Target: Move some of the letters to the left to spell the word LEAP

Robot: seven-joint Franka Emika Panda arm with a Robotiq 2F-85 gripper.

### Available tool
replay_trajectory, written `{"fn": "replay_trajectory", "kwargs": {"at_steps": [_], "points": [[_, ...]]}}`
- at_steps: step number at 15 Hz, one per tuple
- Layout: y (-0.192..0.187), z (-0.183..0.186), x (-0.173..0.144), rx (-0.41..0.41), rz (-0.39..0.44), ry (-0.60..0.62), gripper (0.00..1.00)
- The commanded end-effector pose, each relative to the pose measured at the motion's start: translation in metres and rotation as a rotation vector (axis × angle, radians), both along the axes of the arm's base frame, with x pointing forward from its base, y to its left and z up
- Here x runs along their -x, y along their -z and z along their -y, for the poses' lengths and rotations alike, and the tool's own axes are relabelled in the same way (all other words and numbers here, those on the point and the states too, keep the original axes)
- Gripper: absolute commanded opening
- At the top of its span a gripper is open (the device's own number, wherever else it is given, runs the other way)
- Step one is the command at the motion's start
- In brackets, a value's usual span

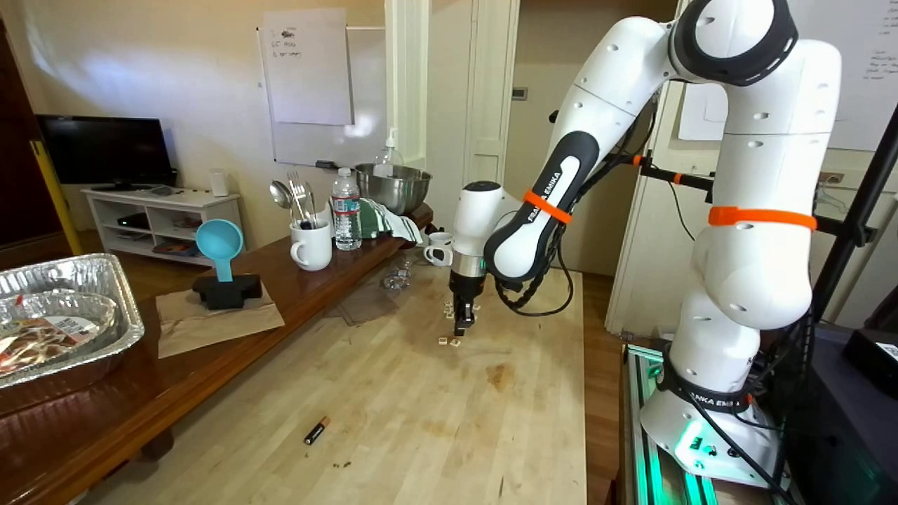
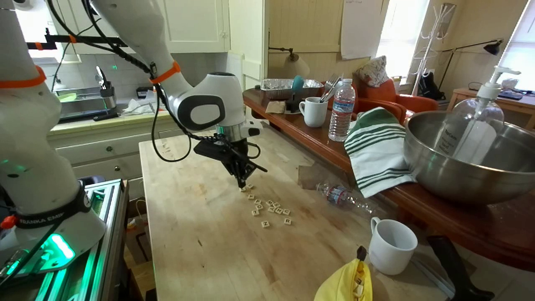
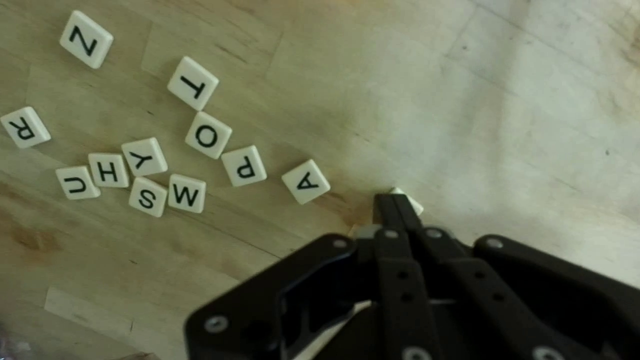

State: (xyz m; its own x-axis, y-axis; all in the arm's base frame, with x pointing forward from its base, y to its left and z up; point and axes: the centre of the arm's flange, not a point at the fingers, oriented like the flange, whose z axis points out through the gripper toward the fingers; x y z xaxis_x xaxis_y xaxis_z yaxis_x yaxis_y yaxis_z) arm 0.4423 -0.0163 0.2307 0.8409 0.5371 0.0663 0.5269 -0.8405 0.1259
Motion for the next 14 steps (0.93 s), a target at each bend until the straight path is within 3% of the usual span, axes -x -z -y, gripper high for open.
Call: {"fn": "replay_trajectory", "kwargs": {"at_steps": [1, 14], "points": [[0.0194, 0.0024, -0.0032, 0.019, 0.008, -0.025, 0.00], [0.0257, -0.0074, -0.0024, 0.040, -0.059, -0.070, 0.00]]}}
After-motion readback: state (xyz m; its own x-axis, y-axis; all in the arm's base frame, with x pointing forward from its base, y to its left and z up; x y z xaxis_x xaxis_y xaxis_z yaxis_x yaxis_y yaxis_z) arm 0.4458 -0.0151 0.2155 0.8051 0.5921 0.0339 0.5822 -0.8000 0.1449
